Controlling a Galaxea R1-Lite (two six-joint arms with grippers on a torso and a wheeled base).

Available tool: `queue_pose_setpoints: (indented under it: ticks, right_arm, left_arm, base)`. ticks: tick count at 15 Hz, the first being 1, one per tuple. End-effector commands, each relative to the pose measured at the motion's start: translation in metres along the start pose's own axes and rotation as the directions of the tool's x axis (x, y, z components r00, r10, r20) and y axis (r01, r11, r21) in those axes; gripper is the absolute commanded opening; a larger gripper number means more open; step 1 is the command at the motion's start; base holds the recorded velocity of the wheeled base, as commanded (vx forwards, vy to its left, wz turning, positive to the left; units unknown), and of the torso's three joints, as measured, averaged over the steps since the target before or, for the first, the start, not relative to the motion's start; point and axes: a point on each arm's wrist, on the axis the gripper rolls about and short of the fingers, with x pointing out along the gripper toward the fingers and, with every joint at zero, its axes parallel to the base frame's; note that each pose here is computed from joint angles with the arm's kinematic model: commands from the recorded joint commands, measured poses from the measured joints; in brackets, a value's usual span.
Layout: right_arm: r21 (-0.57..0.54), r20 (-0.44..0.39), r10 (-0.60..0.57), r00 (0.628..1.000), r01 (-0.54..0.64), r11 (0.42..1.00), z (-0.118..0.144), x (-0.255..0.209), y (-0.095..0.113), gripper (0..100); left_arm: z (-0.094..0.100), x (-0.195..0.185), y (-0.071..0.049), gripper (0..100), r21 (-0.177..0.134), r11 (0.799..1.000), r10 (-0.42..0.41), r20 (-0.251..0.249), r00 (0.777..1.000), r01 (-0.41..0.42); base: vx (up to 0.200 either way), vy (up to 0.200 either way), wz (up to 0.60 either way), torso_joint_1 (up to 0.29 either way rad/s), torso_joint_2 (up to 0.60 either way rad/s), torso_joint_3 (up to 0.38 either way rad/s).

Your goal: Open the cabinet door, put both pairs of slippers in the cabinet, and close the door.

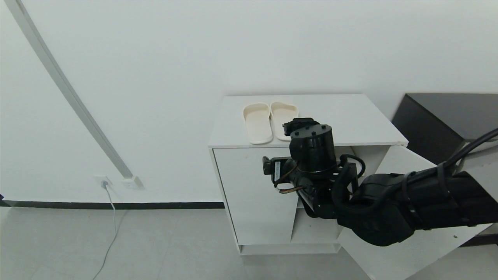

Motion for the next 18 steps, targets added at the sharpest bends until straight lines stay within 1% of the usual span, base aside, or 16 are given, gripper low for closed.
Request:
queue_pose_setpoints:
  ticks: [1,2,5,6,8,10,11,12,14,17,18]
  right_arm:
    - [-0.005,-0.006,-0.005,1.000,0.005,1.000,-0.005,0.001,-0.002,100]
    - [-0.005,-0.003,-0.004,1.000,0.004,1.000,-0.005,0.000,-0.003,100]
    - [-0.006,0.009,-0.012,1.000,0.012,1.000,-0.001,-0.001,-0.005,100]
    - [-0.029,0.018,-0.019,1.000,0.019,0.999,0.001,0.001,-0.006,100]
    - [-0.062,0.098,-0.038,0.994,0.044,0.997,0.003,0.014,-0.013,100]
    - [-0.102,0.185,-0.072,0.980,0.092,0.991,-0.004,0.029,-0.021,100]
    - [-0.106,0.189,-0.075,0.979,0.096,0.990,-0.005,0.030,-0.021,100]
    - [-0.138,0.201,-0.090,0.975,0.119,0.983,-0.011,0.035,-0.028,100]
    - [-0.130,0.212,-0.099,0.972,0.129,0.983,-0.005,0.033,-0.034,100]
    - [-0.132,0.209,-0.098,0.973,0.128,0.983,-0.002,0.032,-0.034,100]
    - [-0.133,0.208,-0.098,0.973,0.128,0.983,-0.001,0.032,-0.033,100]
  left_arm:
    - [0.000,0.000,0.000,0,0.001,1.000,0.000,-0.001,1.000,0.000]
    - [0.000,0.000,0.000,0,0.001,1.000,0.001,-0.001,1.000,-0.001]
    - [0.000,0.000,0.000,0,0.001,1.000,0.001,-0.001,1.000,-0.001]
    - [0.000,0.000,0.000,0,0.001,1.000,0.001,-0.001,1.000,-0.001]
    - [0.000,0.000,0.000,0,0.001,1.000,0.001,-0.001,1.000,-0.001]
    - [0.000,0.000,0.000,0,0.001,1.000,0.001,-0.001,1.000,-0.001]
    - [0.000,0.000,0.000,0,0.001,1.000,0.001,-0.001,1.000,-0.001]
    - [0.000,0.000,0.000,0,0.001,1.000,0.000,-0.001,1.000,0.000]
    - [0.000,0.000,0.000,0,0.001,1.000,0.000,-0.001,1.000,0.000]
    - [0.000,0.000,0.000,0,0.001,1.000,0.000,-0.001,1.000,0.000]
    - [0.000,0.000,0.000,0,0.001,1.000,0.000,-0.001,1.000,0.000]
  base:
    - [0.000,0.200,0.00,0.002,0.00,0.002]
    - [0.000,0.200,0.00,0.017,0.00,0.002]
    - [0.000,0.000,0.00,0.000,0.00,0.000]
    - [0.000,0.000,0.00,0.000,0.00,0.000]
    - [0.000,0.000,0.00,0.000,0.00,0.000]
    - [0.000,0.000,0.00,0.000,0.00,0.000]
    - [0.000,0.000,0.00,0.000,0.00,0.000]
    - [0.000,0.000,0.00,0.000,0.00,0.000]
    - [0.000,0.000,0.00,0.000,0.00,0.000]
    - [0.000,0.000,0.00,0.000,0.00,0.000]
    - [0.200,0.000,0.00,0.002,0.01,0.002]
